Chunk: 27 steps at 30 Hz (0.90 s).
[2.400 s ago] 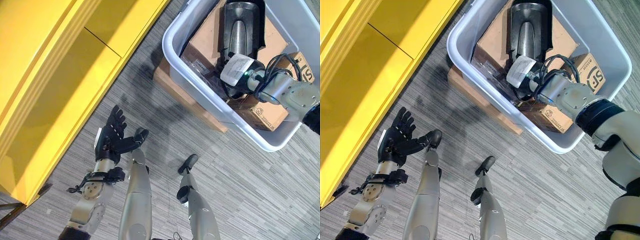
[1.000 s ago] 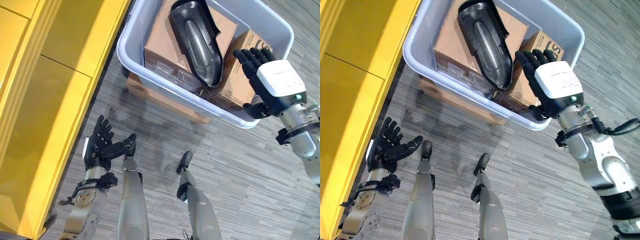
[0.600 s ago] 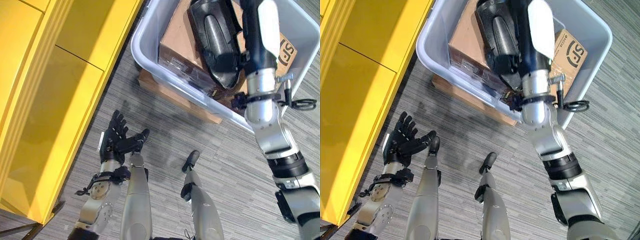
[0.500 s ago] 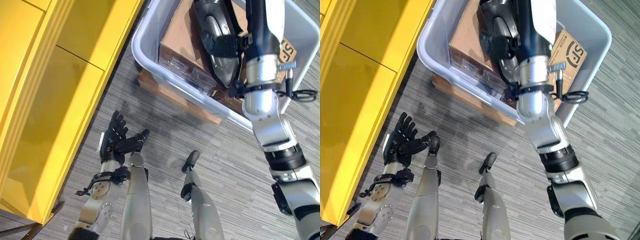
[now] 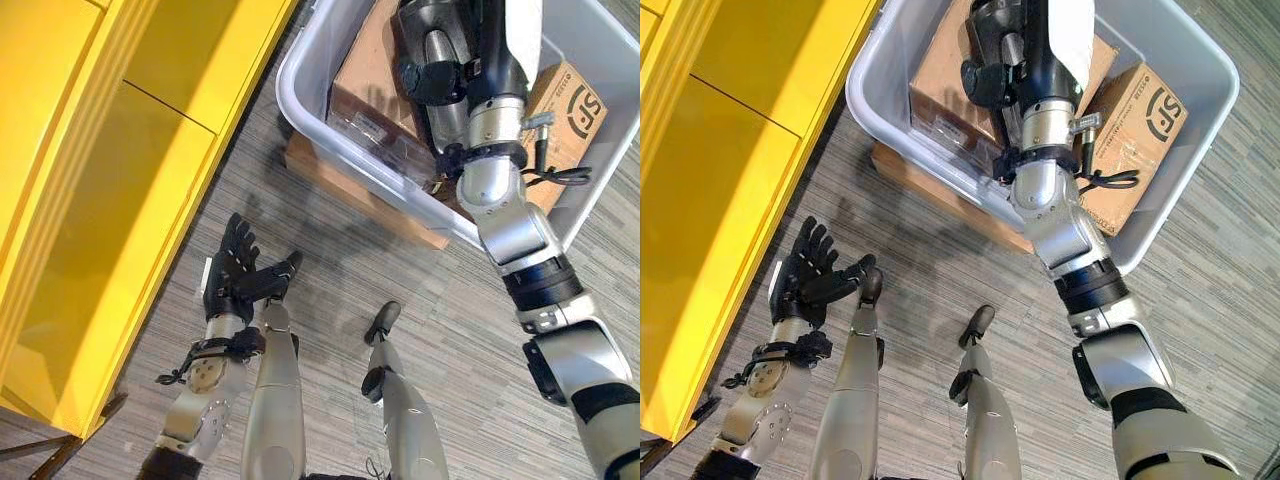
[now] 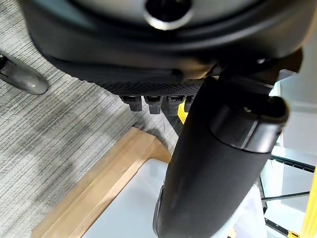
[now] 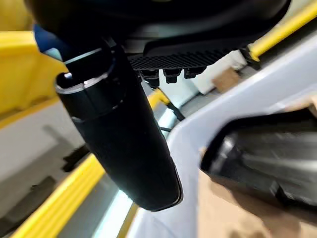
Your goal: Move parts from the plastic box to the shelf.
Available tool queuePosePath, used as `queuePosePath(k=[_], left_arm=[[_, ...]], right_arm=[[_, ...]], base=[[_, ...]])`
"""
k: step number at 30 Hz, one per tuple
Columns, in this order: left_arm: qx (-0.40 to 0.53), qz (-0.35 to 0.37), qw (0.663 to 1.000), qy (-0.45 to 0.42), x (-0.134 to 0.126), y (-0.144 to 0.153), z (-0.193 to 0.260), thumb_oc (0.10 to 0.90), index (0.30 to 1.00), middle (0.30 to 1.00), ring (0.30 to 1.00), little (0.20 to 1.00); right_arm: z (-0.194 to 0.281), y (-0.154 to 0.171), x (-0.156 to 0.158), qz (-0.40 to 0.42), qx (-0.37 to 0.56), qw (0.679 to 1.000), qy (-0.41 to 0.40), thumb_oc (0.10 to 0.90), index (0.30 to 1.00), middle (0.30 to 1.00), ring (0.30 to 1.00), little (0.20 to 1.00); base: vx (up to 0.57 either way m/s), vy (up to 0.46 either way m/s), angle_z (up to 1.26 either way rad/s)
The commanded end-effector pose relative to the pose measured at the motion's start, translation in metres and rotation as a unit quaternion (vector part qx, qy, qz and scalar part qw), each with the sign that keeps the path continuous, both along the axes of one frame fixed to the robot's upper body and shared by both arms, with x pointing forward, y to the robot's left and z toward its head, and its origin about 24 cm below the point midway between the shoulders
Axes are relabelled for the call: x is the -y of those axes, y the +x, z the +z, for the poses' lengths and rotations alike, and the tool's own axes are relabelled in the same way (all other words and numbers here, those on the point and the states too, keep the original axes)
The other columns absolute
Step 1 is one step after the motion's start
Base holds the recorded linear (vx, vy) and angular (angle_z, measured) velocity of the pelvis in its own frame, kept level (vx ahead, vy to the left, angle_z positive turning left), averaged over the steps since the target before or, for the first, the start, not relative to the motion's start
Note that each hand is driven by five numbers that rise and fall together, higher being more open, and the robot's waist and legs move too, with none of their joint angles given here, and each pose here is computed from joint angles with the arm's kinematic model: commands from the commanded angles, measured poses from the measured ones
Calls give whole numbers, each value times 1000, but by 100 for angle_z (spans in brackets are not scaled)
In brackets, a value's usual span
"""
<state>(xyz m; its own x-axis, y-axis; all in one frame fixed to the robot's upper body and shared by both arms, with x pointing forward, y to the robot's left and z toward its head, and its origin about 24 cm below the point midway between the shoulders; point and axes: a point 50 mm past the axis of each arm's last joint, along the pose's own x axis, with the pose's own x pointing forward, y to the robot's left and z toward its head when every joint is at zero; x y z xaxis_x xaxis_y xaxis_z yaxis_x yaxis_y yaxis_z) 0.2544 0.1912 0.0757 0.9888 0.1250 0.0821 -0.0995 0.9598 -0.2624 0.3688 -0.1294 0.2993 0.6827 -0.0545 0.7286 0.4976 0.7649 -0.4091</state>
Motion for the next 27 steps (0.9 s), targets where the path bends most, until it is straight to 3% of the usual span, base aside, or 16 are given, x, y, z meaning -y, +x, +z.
queuePosePath(k=[1, 18, 27], left_arm=[[89, -9, 996, -28, 2, -7, 31, 900, 1000, 1000, 1000, 1000], [95, -10, 995, -38, 5, -8, 31, 900, 1000, 1000, 1000, 1000], [95, -14, 994, -47, 7, -10, 29, 900, 1000, 1000, 1000, 1000]], right_arm=[[71, -28, -9, 21, 151, 988, 3, 900, 1000, 1000, 1000, 1000], [79, -8, -5, -9, 116, 993, 10, 900, 1000, 1000, 1000, 1000], [74, 10, 18, -65, 66, 996, -1, 900, 1000, 1000, 1000, 1000]], base=[[9, -4, 5], [7, 6, 3], [28, 0, 2]])
